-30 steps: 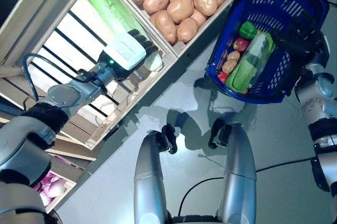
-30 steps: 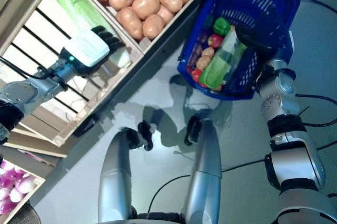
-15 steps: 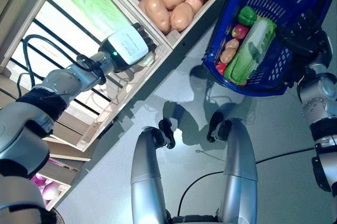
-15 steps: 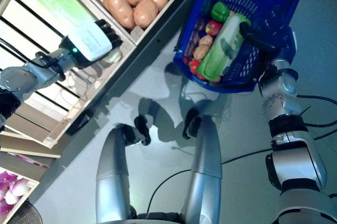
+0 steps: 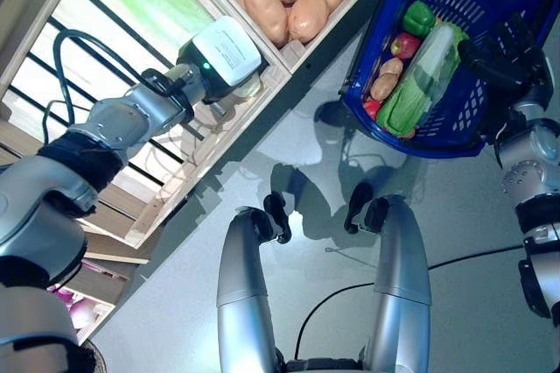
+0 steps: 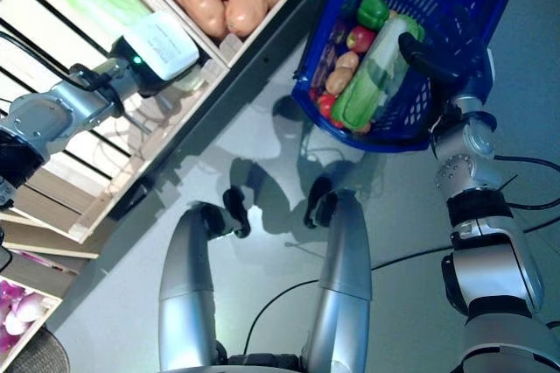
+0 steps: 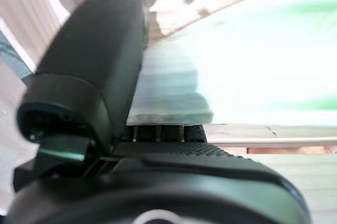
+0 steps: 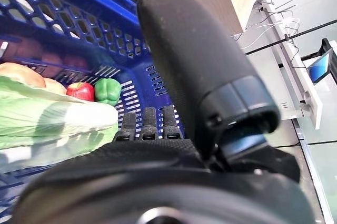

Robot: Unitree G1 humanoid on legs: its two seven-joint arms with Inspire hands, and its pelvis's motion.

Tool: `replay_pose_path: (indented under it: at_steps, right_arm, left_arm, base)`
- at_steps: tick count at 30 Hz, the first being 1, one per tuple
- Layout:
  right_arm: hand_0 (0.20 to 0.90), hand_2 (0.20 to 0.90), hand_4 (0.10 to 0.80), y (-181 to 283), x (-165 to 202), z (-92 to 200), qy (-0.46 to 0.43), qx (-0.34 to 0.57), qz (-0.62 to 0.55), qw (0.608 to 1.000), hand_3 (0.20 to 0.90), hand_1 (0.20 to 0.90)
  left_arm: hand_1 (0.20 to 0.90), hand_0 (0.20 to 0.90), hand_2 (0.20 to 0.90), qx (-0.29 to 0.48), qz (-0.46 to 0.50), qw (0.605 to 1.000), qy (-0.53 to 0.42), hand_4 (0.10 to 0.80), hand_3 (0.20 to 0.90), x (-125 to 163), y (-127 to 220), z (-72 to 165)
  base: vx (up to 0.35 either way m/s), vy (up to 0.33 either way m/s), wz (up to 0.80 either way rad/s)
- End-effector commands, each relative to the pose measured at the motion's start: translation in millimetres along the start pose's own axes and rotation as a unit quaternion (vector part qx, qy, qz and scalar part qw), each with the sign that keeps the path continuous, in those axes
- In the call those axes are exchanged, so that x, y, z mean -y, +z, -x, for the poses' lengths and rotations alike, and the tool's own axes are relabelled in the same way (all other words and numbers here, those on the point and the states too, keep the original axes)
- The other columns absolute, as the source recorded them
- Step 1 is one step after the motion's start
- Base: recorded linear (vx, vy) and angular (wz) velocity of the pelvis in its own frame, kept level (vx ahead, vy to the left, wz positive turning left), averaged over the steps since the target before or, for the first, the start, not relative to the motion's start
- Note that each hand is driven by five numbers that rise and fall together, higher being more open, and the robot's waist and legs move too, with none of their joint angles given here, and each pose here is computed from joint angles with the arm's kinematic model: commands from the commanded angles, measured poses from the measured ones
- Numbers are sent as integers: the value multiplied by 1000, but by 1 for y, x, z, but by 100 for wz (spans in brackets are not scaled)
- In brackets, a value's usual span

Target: Put vegetables into the basket

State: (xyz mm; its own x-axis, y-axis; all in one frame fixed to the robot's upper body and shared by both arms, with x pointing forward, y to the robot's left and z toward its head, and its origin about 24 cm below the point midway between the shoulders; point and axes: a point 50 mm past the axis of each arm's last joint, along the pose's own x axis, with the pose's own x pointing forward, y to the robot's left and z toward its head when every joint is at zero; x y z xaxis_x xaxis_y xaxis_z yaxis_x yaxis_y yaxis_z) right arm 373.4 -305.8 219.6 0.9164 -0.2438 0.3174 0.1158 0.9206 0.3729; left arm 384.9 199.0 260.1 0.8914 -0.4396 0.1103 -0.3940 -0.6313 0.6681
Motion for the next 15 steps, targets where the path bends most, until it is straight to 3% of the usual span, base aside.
replay_pose_path:
  at_steps: [1, 12, 15]
  right_arm:
    - [900, 900, 800, 66, -11, -6, 40, 150, -39, 987, 900, 900]
    - [900, 900, 800, 54, -12, -1, 65, 135, -43, 988, 900, 900]
    - [900, 900, 800, 40, -14, 3, 76, 116, -38, 990, 900, 900]
  left_arm:
    - [300, 300, 300, -124, -41, 990, -56, 400, 300, 11, -65, 27]
    - [300, 300, 300, -79, -9, 997, 24, 400, 300, 15, -58, 38]
    - [300, 300, 300, -102, 54, 992, 58, 400, 300, 22, -56, 46]
  base:
    - [0, 0, 0]
    - [0, 1, 0]
    - [20, 3, -6]
